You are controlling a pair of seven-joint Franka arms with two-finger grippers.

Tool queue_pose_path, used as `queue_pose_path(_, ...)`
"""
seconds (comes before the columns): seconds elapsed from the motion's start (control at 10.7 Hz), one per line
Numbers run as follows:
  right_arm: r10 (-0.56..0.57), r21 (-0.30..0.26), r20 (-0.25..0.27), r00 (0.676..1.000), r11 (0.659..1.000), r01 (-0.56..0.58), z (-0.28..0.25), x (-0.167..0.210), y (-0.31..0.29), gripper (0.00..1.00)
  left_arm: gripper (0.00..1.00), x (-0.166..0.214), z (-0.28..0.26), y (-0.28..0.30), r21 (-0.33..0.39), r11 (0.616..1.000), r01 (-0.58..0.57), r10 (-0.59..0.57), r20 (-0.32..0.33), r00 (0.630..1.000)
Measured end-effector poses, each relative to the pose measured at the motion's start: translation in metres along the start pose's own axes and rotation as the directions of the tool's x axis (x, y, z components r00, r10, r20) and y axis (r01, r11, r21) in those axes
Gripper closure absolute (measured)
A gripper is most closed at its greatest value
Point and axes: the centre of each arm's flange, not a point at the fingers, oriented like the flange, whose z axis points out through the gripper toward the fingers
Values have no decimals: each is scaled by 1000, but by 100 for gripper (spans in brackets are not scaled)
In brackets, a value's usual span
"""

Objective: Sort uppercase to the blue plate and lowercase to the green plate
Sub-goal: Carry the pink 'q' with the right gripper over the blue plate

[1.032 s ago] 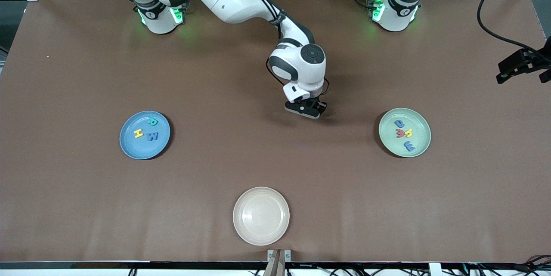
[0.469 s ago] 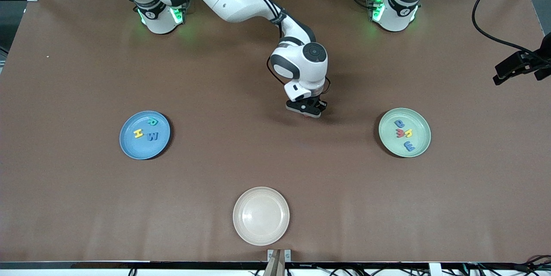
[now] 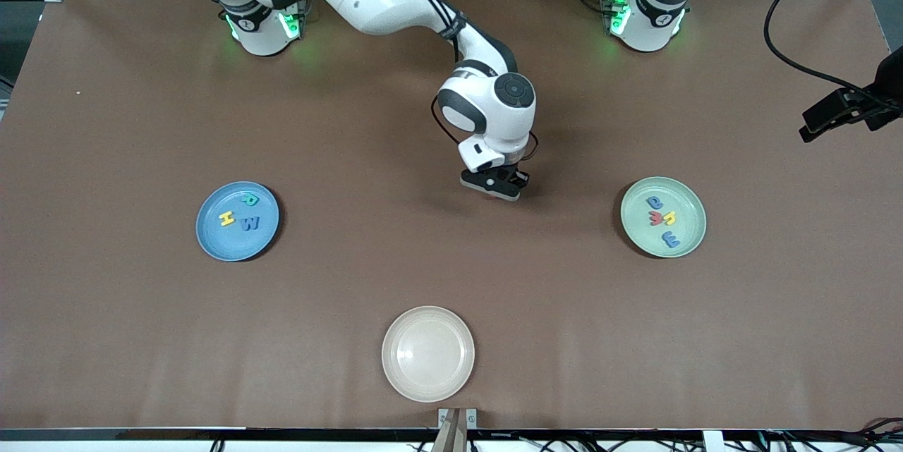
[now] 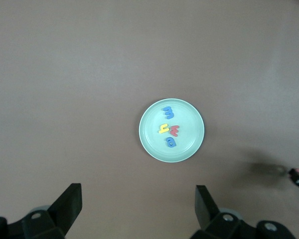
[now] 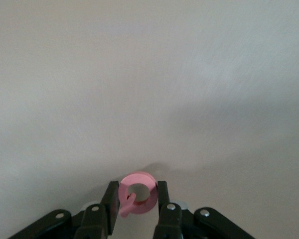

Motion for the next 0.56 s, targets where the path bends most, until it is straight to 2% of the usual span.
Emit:
queue_pose_path(0.19,15,5,14,1000,1000,-15,-61,61,25,65,0,1,2,1,-1,1000,-1,1,4,1000)
queue_pose_path(0.38,15,-20,27,1000,1000,-15,-98,131,84,65,0,1,3,2,-1,1000,-2,2,6,1000)
queue_pose_path(0.56,-5,-40,94,996,999,9,-114,197,170,65,0,1,3,4,-1,1000,-4,4,6,1000)
